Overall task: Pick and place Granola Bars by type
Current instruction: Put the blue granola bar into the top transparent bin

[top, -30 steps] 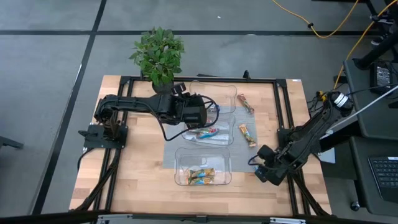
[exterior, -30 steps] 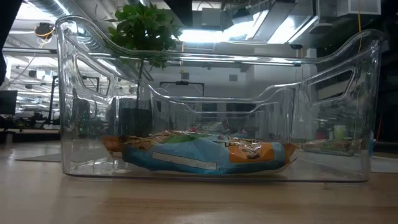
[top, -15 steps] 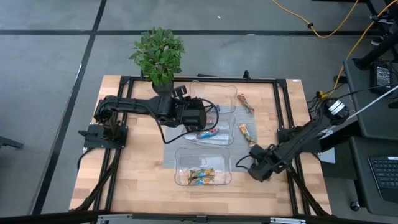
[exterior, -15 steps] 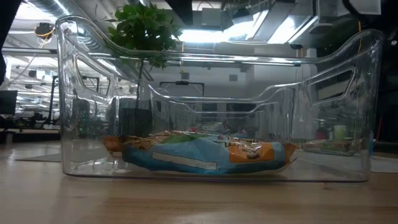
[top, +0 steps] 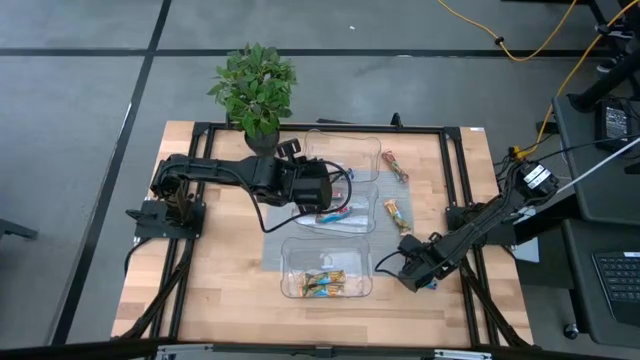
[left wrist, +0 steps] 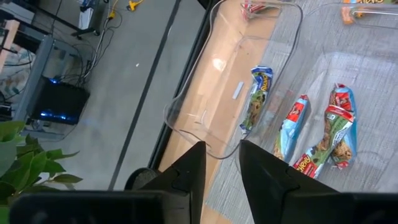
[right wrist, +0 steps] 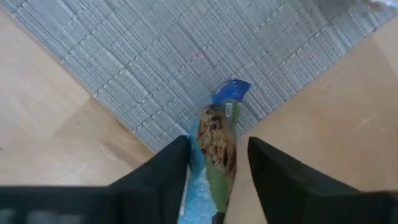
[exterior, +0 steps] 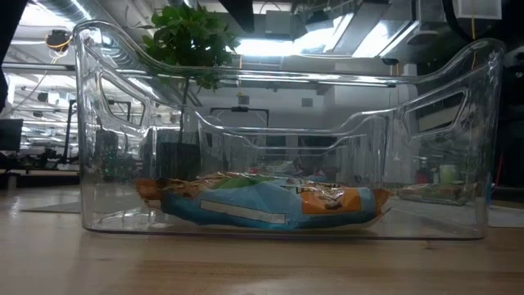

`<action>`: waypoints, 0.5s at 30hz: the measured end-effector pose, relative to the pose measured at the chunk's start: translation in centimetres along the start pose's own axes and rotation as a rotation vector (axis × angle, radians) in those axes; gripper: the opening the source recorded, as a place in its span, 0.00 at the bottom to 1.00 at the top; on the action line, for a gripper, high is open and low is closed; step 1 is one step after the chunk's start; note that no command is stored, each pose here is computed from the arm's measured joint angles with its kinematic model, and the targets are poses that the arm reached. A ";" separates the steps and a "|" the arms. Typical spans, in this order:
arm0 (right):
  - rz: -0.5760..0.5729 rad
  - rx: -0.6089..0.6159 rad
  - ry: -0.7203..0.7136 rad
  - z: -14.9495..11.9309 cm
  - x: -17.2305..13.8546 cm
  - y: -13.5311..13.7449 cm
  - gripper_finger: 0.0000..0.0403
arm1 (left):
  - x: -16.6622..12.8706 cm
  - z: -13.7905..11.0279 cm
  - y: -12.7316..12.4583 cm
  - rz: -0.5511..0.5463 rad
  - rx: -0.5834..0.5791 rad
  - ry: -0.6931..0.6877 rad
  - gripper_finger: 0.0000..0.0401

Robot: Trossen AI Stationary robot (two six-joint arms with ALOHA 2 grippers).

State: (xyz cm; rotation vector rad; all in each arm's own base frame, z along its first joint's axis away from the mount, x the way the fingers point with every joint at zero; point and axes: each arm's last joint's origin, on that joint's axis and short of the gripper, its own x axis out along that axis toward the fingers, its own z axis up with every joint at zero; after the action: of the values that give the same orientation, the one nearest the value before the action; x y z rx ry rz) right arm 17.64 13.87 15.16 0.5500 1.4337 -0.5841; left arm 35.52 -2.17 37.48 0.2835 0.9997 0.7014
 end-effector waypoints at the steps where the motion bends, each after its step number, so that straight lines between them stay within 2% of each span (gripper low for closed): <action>1: 0.000 0.000 0.006 0.0 0.0 0.0 0.40 | 0.0 0.0 0.0 0.000 0.000 0.000 0.23; 9: 0.002 0.000 0.038 -0.1 0.0 0.0 0.23 | 0.0 0.0 0.0 0.000 0.000 0.000 0.23; 15: 0.025 0.000 0.084 -0.3 -0.3 -0.1 0.15 | 0.0 0.0 0.0 0.001 0.000 0.000 0.22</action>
State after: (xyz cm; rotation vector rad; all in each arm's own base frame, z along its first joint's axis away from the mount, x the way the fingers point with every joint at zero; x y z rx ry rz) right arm 17.38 13.98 15.48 0.5977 1.5044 -0.5468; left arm 35.52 -2.17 37.48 0.2839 0.9995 0.7020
